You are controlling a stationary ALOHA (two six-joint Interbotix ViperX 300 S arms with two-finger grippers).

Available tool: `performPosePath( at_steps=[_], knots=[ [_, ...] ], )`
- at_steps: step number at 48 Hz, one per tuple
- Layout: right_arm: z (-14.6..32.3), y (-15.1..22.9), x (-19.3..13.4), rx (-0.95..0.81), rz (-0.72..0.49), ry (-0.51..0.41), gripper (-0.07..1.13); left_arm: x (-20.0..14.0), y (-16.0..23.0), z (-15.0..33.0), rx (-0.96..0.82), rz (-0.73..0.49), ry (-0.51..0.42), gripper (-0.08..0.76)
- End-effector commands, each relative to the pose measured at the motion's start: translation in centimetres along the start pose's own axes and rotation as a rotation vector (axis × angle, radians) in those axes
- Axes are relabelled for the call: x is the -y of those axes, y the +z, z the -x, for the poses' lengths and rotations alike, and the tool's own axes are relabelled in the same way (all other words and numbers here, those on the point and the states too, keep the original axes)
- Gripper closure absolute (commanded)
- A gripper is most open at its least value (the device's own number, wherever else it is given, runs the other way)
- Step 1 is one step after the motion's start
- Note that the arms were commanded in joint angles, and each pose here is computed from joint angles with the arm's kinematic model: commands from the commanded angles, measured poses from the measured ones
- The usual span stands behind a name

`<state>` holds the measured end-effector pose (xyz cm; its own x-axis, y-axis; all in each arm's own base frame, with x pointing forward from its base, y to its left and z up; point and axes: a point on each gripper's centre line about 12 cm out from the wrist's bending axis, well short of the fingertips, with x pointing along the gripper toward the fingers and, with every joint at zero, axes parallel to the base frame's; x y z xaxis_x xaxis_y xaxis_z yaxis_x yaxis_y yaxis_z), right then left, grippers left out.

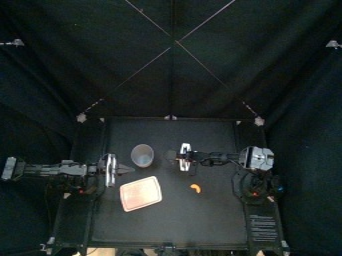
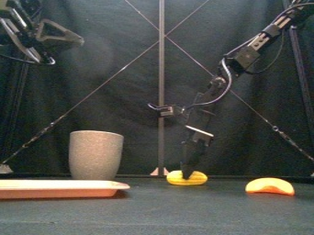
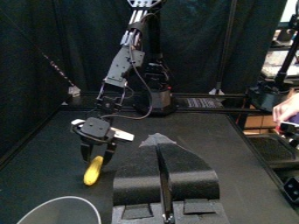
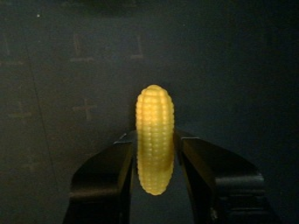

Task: Pick the corn then place it in the grey bowl
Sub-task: Place corn in the grey bowl

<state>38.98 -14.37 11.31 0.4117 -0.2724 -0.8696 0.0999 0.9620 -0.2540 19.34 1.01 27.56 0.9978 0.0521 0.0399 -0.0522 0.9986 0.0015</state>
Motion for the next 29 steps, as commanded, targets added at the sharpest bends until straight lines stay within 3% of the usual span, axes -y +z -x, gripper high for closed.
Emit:
performPosePath(
  at_steps=[1,8,18,29],
  knots=[
    [0.6,1.0,0.3,0.031,-0.011,-0.005,0.47,-0.1,0.6,-0.1,0.018,-0.002,0.003,0.678],
    [1.4,2.6,1.0,0.074,-0.013,-0.023,0.46,-0.1,0.6,-0.1,0.018,-0.002,0.003,0.68],
    [5.7,8.1,3.5,0.176,0.003,-0.101,0.46,-0.1,0.6,-0.1,0.018,-0.002,0.004,0.678],
    [10.6,14.3,3.6,0.259,0.075,-0.157,0.46,-0.1,0.6,-0.1,0.018,-0.002,0.004,0.678]
  ],
)
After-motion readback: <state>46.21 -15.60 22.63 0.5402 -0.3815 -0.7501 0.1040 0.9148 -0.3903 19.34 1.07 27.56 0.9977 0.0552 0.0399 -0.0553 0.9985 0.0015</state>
